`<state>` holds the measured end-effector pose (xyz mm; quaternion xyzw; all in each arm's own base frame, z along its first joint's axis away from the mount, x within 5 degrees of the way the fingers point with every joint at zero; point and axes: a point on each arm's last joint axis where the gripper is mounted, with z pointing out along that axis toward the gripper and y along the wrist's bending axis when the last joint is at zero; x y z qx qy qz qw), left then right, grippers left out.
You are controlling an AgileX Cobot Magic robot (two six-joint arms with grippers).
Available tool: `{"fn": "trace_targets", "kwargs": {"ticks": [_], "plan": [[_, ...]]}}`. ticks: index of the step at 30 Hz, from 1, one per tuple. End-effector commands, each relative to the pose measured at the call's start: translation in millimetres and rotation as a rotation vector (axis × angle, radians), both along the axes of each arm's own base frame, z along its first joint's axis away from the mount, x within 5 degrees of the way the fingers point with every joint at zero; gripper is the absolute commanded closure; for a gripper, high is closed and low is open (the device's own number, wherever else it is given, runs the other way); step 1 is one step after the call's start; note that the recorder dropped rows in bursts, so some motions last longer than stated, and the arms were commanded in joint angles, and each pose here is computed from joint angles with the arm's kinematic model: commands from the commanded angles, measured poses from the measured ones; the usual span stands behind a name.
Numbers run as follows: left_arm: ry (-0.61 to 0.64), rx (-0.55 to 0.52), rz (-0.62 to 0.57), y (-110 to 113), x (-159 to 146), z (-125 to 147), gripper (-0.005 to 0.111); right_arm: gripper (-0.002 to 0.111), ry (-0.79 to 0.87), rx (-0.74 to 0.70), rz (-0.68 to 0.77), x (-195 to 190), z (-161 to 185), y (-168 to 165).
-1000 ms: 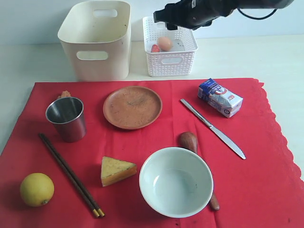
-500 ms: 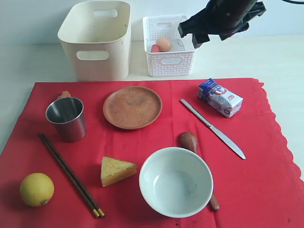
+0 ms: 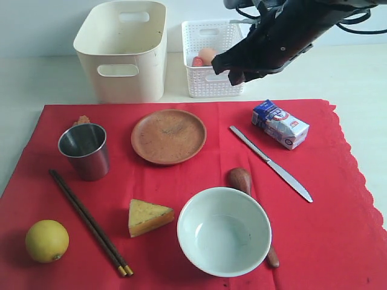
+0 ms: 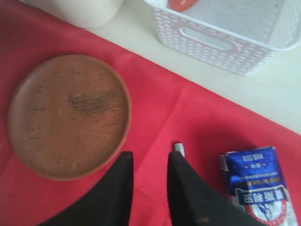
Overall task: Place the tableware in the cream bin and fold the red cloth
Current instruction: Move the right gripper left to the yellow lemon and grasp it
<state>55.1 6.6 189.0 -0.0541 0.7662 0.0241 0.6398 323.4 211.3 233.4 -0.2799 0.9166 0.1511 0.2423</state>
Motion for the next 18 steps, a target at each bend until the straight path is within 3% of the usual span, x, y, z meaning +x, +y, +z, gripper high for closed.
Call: {"fn": "trace_targets", "kwargs": {"ticks": [1,18], "plan": [[-0.011,-0.001,0.003,0,0,1,0.105,0.083,-0.048,0.034,0.092,-8,5,11],[-0.011,-0.001,0.003,0,0,1,0.105,0.083,-0.175,0.1,0.354,-77,11,100]]}}
